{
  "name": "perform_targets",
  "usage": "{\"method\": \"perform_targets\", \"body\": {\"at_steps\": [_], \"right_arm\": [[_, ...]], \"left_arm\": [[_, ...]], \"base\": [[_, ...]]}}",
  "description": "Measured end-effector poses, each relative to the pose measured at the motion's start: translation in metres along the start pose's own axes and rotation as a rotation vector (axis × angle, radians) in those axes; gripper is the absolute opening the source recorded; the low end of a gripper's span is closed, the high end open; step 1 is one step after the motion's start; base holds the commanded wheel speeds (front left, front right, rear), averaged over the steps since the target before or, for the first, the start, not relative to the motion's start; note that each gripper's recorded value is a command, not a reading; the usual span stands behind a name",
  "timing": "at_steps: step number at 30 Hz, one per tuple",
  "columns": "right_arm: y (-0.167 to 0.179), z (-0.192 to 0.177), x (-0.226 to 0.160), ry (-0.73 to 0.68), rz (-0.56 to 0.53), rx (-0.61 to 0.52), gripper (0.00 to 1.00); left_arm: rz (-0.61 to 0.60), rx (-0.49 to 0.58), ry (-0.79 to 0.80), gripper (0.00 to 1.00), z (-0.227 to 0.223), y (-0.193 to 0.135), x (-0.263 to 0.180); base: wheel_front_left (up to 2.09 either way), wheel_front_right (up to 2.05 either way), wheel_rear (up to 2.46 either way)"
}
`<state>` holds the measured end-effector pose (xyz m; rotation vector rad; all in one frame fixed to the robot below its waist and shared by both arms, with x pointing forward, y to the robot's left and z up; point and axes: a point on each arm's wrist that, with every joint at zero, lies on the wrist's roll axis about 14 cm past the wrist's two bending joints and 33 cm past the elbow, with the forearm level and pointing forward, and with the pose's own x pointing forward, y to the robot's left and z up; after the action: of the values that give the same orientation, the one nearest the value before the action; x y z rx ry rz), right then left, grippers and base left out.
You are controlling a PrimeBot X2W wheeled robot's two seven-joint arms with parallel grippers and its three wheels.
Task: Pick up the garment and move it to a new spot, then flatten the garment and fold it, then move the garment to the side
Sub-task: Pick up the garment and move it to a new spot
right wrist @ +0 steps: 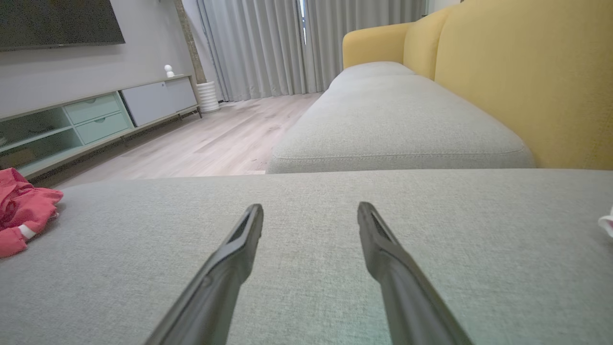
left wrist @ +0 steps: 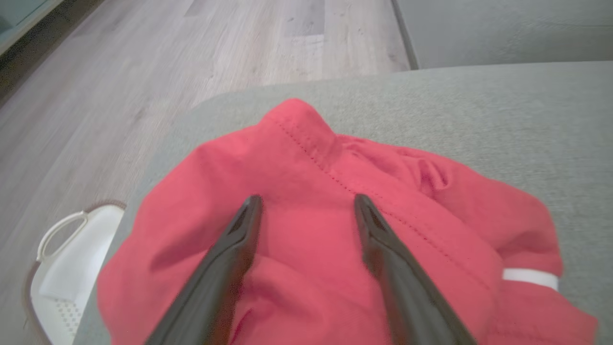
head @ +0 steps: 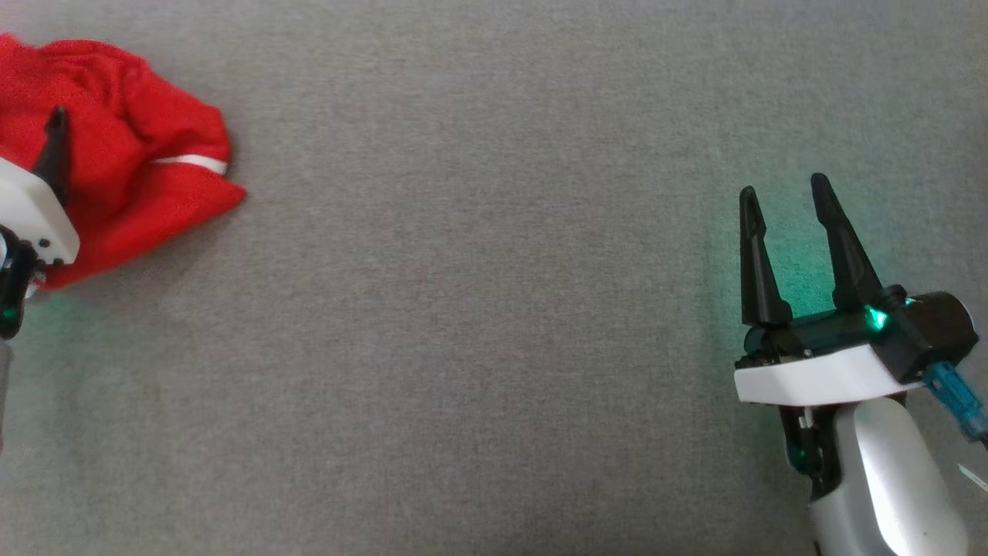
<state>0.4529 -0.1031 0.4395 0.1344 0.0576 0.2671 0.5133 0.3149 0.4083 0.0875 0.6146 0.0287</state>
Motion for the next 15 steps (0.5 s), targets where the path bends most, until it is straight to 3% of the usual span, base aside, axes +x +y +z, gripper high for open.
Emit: {"method": "perform_targets", "body": {"at_steps": [1,2,3,4,8,15], "right_arm": [[-0.002,-0.001,0.0,0.004,-0.006,-0.001,1.0],[-0.005,-0.003,-0.001,0.008,-0.012,-0.001,1.0],[-0.006,-0.005,-0.002,0.012,-0.017,-0.001,1.0],[-0.008,-0.005,-0.002,0.014,-0.02,-0.002,1.0],[-0.008,-0.003,-0.002,0.008,-0.023,-0.004,1.0],[-0.004,0.017,-0.001,-0.042,-0.015,-0.006,1.0]], "left_arm": [[0.0,-0.005,0.024,1.0,-0.005,-0.001,0.004],[-0.002,-0.015,0.043,0.6,-0.009,-0.002,0.008],[-0.006,-0.021,0.052,0.09,-0.011,-0.005,0.011],[-0.011,-0.023,0.054,0.0,-0.012,-0.007,0.013],[-0.027,-0.006,-0.072,0.0,0.01,-0.013,0.014],[-0.069,0.059,-0.528,0.0,0.12,-0.026,-0.018]], "base": [[0.0,0.0,0.0],[0.0,0.0,0.0],[0.0,0.0,0.0],[0.0,0.0,0.0],[0.0,0.0,0.0],[0.0,0.0,0.0]]}}
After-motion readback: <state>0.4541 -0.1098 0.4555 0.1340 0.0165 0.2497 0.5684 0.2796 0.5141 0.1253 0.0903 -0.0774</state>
